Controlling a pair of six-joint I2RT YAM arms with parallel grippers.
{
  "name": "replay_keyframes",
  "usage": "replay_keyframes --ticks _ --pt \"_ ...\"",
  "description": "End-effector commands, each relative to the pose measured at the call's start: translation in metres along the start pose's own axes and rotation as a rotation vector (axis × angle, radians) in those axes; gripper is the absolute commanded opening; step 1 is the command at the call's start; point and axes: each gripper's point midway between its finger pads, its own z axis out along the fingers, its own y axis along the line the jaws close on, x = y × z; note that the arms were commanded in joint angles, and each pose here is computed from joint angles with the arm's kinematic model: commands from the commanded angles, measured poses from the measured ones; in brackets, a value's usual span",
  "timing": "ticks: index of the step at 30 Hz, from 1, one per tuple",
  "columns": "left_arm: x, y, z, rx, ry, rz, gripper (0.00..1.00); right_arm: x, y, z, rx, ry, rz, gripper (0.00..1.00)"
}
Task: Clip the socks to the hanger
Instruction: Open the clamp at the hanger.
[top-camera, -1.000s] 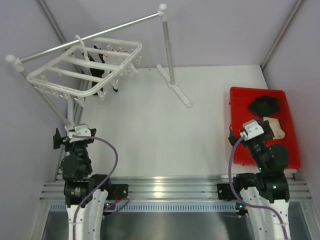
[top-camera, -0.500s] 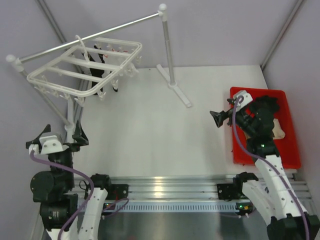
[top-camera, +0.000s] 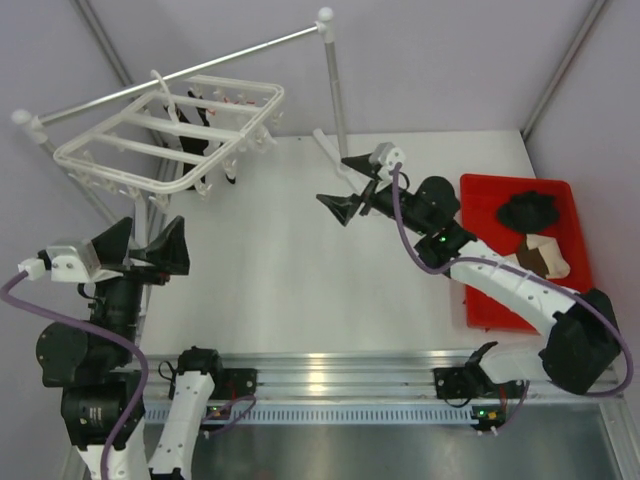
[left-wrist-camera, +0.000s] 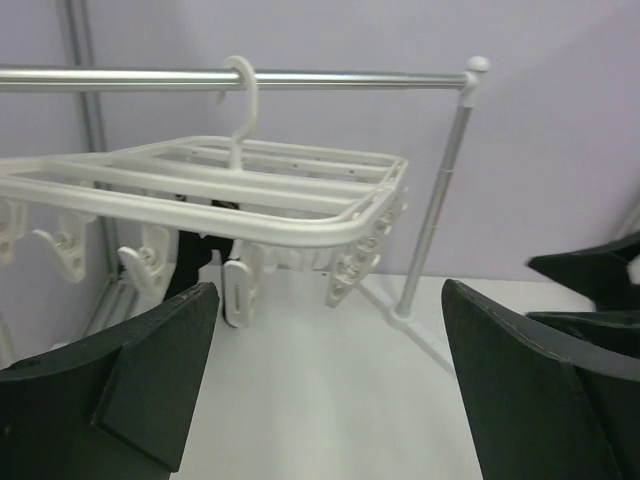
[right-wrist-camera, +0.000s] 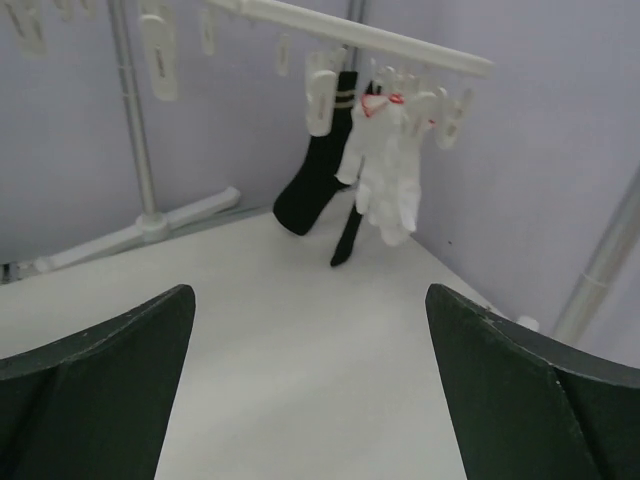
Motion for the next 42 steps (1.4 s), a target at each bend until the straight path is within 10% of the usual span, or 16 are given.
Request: replay_keyframes --ticks 1,30,42 --pt "-0.024 -0.037 0.003 0.176 -0.046 -0.088 0.98 -0.062 0.035 0.04 -0.081 -0.234 -0.013 0.97" --pt "-0.021 -0.062 0.038 0.336 -0.078 -0.179 0.87 -0.044 0.117 0.181 -0.215 -0.377 0.054 0.56" --pt "-0.002 -0.064 0.063 0.357 0.114 -0.094 0.84 -0.05 0.114 0.177 -0.213 -0.298 0.041 0.1"
